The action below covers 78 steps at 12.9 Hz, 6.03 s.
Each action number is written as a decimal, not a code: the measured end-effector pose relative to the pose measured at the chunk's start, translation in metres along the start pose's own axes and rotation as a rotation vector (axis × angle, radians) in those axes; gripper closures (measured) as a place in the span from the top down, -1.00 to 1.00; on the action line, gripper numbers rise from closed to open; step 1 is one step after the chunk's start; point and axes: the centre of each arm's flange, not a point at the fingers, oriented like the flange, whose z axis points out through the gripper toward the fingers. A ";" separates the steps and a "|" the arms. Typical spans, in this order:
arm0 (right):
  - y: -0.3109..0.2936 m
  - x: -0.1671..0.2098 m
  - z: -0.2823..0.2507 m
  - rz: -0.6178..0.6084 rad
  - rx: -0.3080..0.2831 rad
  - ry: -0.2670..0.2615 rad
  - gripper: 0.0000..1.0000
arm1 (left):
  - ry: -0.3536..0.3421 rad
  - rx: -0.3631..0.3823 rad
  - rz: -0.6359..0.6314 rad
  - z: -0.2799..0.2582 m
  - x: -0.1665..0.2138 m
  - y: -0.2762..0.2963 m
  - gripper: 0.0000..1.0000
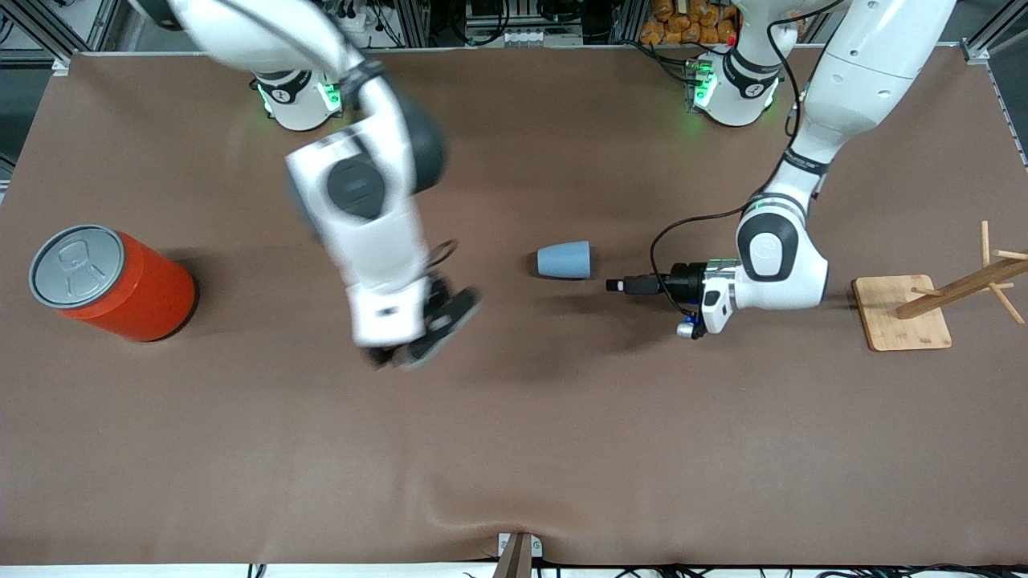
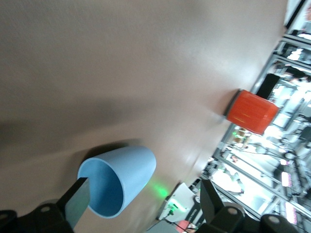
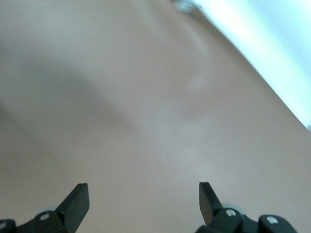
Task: Flip cup
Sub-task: 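Grasp the cup with the left gripper while the right gripper withdraws, then lift the cup with the left gripper and rotate it, then place the cup upright beside the wooden stand with the left gripper, then open the left gripper and raise it off the cup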
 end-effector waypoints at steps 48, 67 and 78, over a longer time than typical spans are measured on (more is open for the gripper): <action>0.158 -0.262 -0.201 0.836 0.035 -0.103 1.00 | 0.439 0.911 0.012 -0.222 0.072 0.044 -0.89; 0.158 -0.262 -0.200 0.837 0.036 -0.108 1.00 | 0.500 0.943 0.106 -0.249 0.005 0.167 1.00; 0.158 -0.263 -0.198 0.839 0.040 -0.119 1.00 | 0.497 1.004 0.135 -0.297 -0.113 0.292 1.00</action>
